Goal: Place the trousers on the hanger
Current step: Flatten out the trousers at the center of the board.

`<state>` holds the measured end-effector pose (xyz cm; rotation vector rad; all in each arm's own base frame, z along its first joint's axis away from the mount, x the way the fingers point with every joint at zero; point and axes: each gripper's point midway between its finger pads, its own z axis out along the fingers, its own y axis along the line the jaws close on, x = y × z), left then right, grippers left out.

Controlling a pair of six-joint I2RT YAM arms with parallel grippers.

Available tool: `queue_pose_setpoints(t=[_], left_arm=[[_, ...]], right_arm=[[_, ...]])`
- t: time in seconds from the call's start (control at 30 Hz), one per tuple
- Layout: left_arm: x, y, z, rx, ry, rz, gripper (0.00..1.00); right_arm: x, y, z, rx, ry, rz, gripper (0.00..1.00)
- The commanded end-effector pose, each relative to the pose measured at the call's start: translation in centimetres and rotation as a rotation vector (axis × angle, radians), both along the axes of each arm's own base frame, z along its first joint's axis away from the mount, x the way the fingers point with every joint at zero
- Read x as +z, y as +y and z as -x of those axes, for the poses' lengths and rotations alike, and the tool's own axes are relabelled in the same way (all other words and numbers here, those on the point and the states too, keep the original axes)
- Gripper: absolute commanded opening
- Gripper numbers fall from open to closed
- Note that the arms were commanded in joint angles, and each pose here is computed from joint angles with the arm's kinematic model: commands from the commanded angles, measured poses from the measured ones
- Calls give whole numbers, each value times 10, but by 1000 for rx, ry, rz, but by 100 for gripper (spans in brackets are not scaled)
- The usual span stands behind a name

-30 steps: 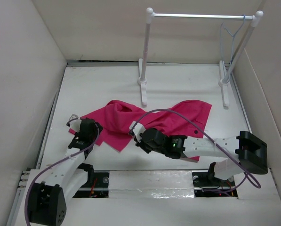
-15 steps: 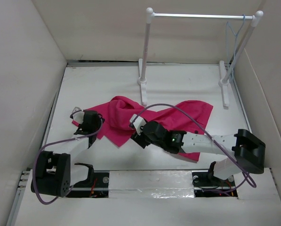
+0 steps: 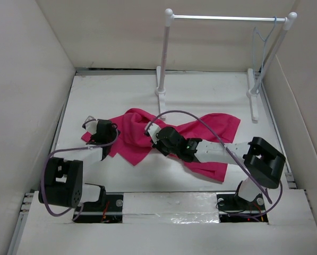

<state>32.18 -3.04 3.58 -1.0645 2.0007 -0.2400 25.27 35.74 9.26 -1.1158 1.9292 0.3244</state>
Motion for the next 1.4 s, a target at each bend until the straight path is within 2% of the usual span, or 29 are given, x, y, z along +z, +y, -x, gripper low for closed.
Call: queue_pose_setpoints(t=[0.0,0.07,0.17,0.27,0.3,0.37,0.4,0.53,0.67,0.7,0.77,0.8,0.83,0.9,0.93,1.13,1.2,1.27,1.37], left_arm=[[10,-4,-18,-23,-26,-6,47],[10,-6,-18,-23,-36,5,44],[15,-5,-20,-17,-60,12,41],[21,-3,-22,-6,-87,7,39],[21,-4,-22,-8,-87,7,39],[18,-4,-23,-10,-73,7,39],[18,-4,-24,-10,-78,9,39],[6,-2,-27,-2,-30,-12,38],[5,-4,-33,-4,-29,-12,29],[9,-4,-37,-4,-38,-10,25],[11,-2,-40,5,-47,-20,16],[16,-2,-44,6,-56,-22,3],[20,-1,-46,15,-63,-26,0],[31,2,-50,27,-62,-42,0],[42,7,-52,52,-82,-61,0],[91,16,-51,85,-197,-78,0],[94,19,-46,97,-206,-84,0],[97,21,-45,102,-215,-87,0],[102,23,-44,106,-197,-105,0]], right_arm=[[19,29,31,129,10,-113,0],[5,47,51,202,46,-135,0],[-10,63,57,195,68,-120,0],[-3,81,59,223,50,-175,39],[-12,87,59,236,56,-174,57],[-13,103,62,286,75,-194,63],[-5,115,59,297,70,-204,63],[-26,123,57,290,72,-158,64],[-46,126,53,279,71,-137,62],[-50,127,52,275,77,-135,55],[-64,132,55,292,100,-135,34],[-67,133,57,292,112,-134,17],[-68,135,63,303,118,-134,8],[-62,133,75,309,120,-152,1],[-57,133,80,319,115,-170,0],[-26,130,161,459,151,-160,0],[-19,132,179,477,177,-181,0],[-6,136,201,513,204,-216,6],[14,138,205,505,215,-227,48]])
